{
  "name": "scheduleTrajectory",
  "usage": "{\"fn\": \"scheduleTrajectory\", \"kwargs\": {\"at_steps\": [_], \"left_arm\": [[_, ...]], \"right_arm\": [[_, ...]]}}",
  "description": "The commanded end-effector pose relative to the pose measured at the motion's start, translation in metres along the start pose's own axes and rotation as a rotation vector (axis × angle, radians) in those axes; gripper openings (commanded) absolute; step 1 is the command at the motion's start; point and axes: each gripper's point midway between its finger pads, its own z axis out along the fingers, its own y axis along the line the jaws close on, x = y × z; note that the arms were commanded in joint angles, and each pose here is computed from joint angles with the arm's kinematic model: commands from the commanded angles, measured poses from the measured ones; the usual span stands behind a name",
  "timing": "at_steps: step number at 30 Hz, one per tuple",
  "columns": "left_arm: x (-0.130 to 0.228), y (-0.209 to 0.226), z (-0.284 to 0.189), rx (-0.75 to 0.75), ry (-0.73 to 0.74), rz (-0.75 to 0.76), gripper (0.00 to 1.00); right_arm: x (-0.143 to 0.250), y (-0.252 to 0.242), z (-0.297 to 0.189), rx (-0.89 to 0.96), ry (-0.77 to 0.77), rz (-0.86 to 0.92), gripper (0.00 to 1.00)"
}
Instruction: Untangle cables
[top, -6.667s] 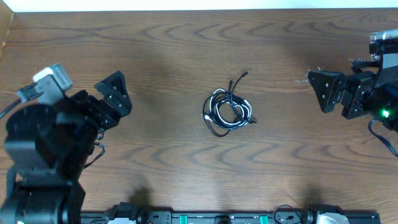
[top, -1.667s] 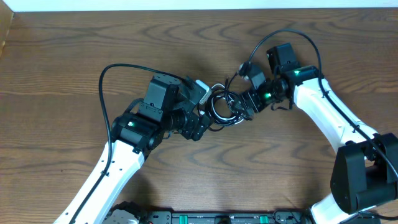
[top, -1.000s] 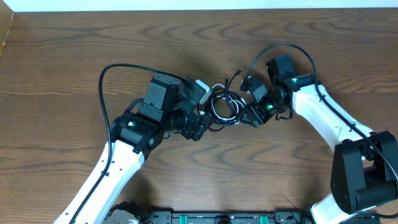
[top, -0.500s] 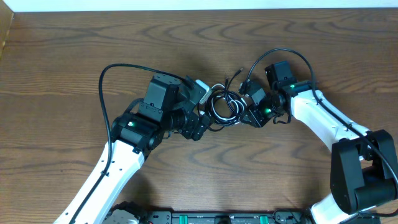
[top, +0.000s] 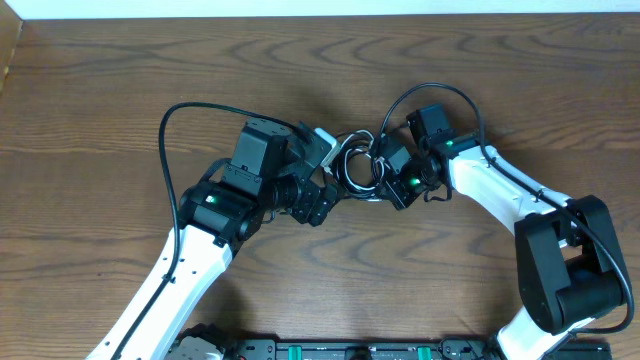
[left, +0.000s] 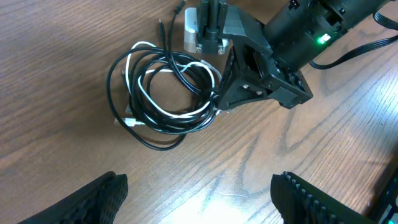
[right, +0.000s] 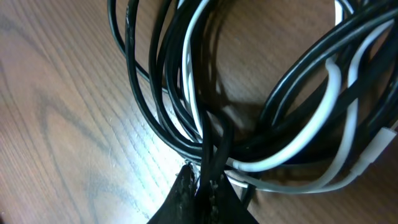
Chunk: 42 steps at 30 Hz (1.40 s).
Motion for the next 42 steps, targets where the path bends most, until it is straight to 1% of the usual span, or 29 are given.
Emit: {"fn": "scheduleTrajectory", "kwargs": {"at_steps": [1, 6, 13, 14, 17, 20, 25, 32, 37, 38, 42], "left_arm": [[-0.003, -0.001, -0.003, -0.006, -0.013, 0.013, 0.79], [-0.002, 0.0, -0.003, -0.007, -0.013, 0.012, 0.79], [-0.002, 0.0, -0.003, -0.007, -0.013, 0.012, 0.79], [-0.003, 0.0, -0.003, -0.007, -0.013, 0.013, 0.79], [-0.002, 0.001, -0.003, -0.016, -0.012, 0.013, 0.8], [-0.002, 0.01, -0.003, -0.066, -0.006, 0.013, 0.79], [-0.006, 0.01, -0.003, -0.069, -0.022, 0.018, 0.79], [-0.026, 0.012, -0.005, -0.079, -0.104, 0.046, 0.79], [-0.041, 0.011, -0.013, -0.091, -0.138, 0.149, 0.79], [-0.047, 0.013, -0.016, -0.105, -0.155, 0.165, 0.79], [-0.074, 0.033, -0.031, -0.244, -0.235, 0.182, 0.79]], "right_arm": [[-0.021, 0.004, -0.007, -0.006, -0.042, 0.014, 0.01], [-0.057, 0.012, -0.027, -0.032, -0.113, 0.002, 0.01], [-0.106, 0.023, -0.071, -0.02, -0.19, -0.044, 0.01], [-0.119, 0.027, -0.085, -0.014, -0.213, -0.058, 0.01], [-0.142, 0.036, -0.113, 0.0, -0.263, -0.089, 0.01], [-0.16, 0.049, -0.146, 0.014, -0.322, -0.106, 0.01], [-0.165, 0.065, -0.177, 0.02, -0.348, -0.119, 0.01], [-0.148, 0.093, -0.217, 0.024, -0.361, -0.123, 0.01], [-0.129, 0.105, -0.23, 0.024, -0.334, -0.105, 0.01], [-0.126, 0.102, -0.23, 0.042, -0.323, -0.086, 0.01], [-0.113, 0.1, -0.227, 0.054, -0.273, -0.042, 0.01]]}}
